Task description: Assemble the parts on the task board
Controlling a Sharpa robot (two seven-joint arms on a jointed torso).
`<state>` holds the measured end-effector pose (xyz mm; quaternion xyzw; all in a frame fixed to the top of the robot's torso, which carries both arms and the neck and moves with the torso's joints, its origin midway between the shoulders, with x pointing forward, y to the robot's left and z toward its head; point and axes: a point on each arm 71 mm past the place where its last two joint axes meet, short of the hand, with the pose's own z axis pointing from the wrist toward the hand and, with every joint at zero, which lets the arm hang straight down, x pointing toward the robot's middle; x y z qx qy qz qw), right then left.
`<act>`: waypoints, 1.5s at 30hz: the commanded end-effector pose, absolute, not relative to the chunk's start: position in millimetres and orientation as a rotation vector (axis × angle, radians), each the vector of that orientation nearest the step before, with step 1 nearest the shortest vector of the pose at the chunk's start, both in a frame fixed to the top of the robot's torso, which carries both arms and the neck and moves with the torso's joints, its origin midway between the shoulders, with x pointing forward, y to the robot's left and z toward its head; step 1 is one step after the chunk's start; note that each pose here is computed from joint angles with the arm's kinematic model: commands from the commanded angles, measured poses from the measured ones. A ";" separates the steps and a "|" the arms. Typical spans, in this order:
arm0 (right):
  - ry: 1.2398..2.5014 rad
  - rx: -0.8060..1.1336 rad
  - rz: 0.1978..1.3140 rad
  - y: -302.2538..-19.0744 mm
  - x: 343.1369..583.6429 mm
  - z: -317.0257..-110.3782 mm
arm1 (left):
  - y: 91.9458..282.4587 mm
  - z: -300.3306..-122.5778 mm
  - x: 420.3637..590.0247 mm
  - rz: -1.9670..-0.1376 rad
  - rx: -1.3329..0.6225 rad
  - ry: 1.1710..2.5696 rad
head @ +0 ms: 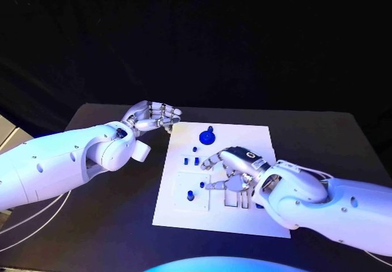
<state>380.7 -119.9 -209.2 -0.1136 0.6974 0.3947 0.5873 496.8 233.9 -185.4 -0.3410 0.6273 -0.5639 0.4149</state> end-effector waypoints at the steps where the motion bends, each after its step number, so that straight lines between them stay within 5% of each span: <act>1: 1.688 -0.014 1.010 -142.9 391.0 -199.5 | 234.4 -186.0 496.1 -1.432 -0.862 1.579; 7: 1.767 0.198 0.932 -200.3 403.8 -186.1 | 238.0 -190.9 494.5 -1.423 -0.878 1.581; 18: 1.964 0.287 0.643 -260.9 389.3 -204.2 | 238.4 -200.7 487.6 -1.429 -0.901 1.599; 31: 2.023 0.196 0.413 -271.9 367.8 -220.8 | 239.3 -206.9 484.9 -1.427 -0.916 1.605; 45: 2.050 0.159 0.393 -258.2 362.4 -231.2 | 239.6 -207.1 484.4 -1.427 -0.916 1.605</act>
